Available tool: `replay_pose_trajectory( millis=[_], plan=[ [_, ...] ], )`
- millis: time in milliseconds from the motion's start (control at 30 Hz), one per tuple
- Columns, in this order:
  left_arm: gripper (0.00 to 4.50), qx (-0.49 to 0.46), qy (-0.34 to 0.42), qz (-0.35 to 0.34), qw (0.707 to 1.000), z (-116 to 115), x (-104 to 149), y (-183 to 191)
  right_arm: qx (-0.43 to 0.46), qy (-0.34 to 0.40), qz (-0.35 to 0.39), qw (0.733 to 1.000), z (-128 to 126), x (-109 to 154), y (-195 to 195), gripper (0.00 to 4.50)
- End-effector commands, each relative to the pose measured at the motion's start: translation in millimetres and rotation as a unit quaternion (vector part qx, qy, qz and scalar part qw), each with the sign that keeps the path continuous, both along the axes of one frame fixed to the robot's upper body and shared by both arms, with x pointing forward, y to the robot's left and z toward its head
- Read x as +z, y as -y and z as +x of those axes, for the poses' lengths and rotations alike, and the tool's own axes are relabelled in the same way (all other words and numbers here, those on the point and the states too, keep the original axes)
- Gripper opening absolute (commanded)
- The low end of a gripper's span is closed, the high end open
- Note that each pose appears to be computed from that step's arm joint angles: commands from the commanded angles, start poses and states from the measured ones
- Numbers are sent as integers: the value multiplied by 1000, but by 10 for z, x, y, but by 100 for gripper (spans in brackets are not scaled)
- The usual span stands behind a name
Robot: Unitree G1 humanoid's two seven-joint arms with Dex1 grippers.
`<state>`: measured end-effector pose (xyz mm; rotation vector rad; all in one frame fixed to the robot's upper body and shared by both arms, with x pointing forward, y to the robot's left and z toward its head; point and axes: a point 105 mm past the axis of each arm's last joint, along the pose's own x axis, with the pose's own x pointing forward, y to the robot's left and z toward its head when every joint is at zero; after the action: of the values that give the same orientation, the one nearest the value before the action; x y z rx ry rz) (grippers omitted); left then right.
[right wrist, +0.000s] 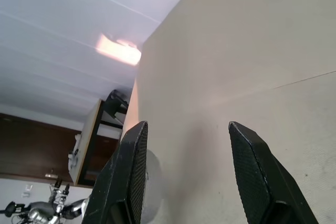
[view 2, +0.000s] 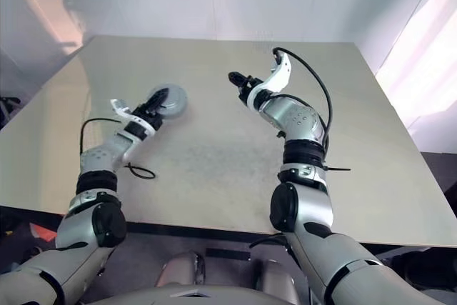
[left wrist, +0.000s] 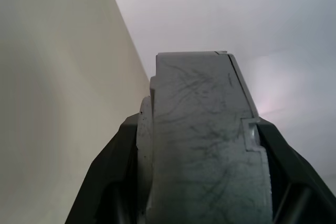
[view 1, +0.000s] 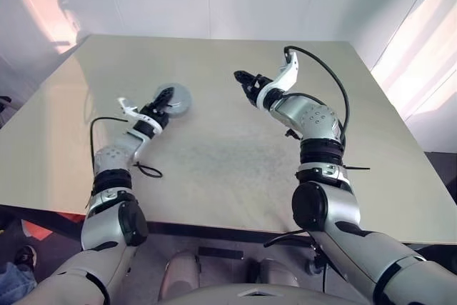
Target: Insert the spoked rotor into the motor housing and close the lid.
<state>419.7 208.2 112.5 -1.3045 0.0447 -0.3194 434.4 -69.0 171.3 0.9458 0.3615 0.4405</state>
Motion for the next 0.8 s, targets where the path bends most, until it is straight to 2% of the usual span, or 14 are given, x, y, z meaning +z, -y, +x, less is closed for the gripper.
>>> replay_pose_trajectory(
  millis=[33, 167, 400, 600, 700, 800],
  plan=[
    [246, 109, 10, 9, 994, 91, 221, -493, -4, 25, -2, 1000, 10, 114, 5, 271],
    [246, 158, -29, 26, 987, 84, 106, -730, -3, 23, -1, 1000, 2, 95, 5, 271],
    [246, 202, -82, 50, 975, 72, -63, -890, 11, 21, -10, 1000, -15, 102, -73, 271],
    [246, 236, -98, 64, 965, 38, -95, -1045, 20, 19, -15, 1000, -28, 84, -103, 271],
    [310, 255, -99, 83, 958, 9, -85, -1140, 24, 16, -19, 999, -34, 63, -119, 276],
    [412, 284, -111, 100, 947, -35, -80, -1279, 30, 11, -21, 999, -40, 39, -138, 276]
  ],
)
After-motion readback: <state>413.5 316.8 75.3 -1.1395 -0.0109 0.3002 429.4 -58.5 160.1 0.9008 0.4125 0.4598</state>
